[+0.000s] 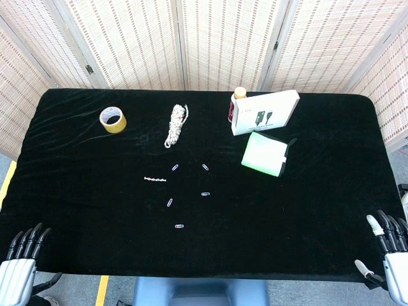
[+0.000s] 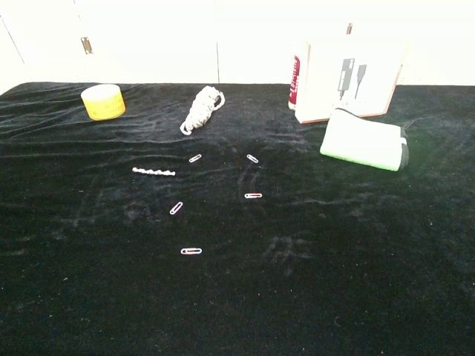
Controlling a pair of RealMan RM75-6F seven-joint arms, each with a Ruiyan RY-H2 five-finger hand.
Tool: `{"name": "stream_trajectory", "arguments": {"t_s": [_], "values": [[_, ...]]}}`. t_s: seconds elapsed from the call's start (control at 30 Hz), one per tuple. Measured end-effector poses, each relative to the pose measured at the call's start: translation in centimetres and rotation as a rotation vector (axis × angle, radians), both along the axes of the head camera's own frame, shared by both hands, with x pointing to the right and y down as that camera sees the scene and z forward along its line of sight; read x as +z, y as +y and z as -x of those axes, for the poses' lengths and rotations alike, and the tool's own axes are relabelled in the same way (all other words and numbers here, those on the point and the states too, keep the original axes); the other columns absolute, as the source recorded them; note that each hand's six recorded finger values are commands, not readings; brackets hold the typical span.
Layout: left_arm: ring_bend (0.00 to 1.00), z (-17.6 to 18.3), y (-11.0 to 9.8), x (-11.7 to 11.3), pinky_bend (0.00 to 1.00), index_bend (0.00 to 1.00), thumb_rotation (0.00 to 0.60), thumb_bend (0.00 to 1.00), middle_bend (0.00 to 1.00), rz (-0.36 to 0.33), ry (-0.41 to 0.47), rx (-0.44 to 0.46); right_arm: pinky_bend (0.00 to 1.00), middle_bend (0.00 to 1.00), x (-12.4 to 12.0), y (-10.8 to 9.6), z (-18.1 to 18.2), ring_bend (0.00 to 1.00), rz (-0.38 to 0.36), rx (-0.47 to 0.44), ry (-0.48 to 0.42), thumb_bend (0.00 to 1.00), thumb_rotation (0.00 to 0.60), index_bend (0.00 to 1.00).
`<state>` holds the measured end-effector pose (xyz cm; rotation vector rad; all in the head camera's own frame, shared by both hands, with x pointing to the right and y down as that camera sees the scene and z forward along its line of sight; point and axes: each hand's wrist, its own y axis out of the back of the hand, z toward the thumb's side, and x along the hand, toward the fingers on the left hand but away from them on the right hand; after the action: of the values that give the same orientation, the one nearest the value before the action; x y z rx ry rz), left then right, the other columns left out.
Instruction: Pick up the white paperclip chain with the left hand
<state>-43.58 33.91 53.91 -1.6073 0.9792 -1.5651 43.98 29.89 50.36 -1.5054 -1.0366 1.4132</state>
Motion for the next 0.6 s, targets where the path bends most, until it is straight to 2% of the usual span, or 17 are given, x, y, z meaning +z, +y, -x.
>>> {"name": "stream_trajectory", "arguments": {"t_s": [0.6], "values": [[0.0, -0.01, -0.57, 0.6, 0.0, 0.0, 0.6, 0.12, 0.0, 0.027, 0.02, 0.014, 0.0, 0.0, 0.17, -0.45, -0.28, 0.0, 0.005, 0.017, 0.004, 0.09, 0.6, 0.0]]}}
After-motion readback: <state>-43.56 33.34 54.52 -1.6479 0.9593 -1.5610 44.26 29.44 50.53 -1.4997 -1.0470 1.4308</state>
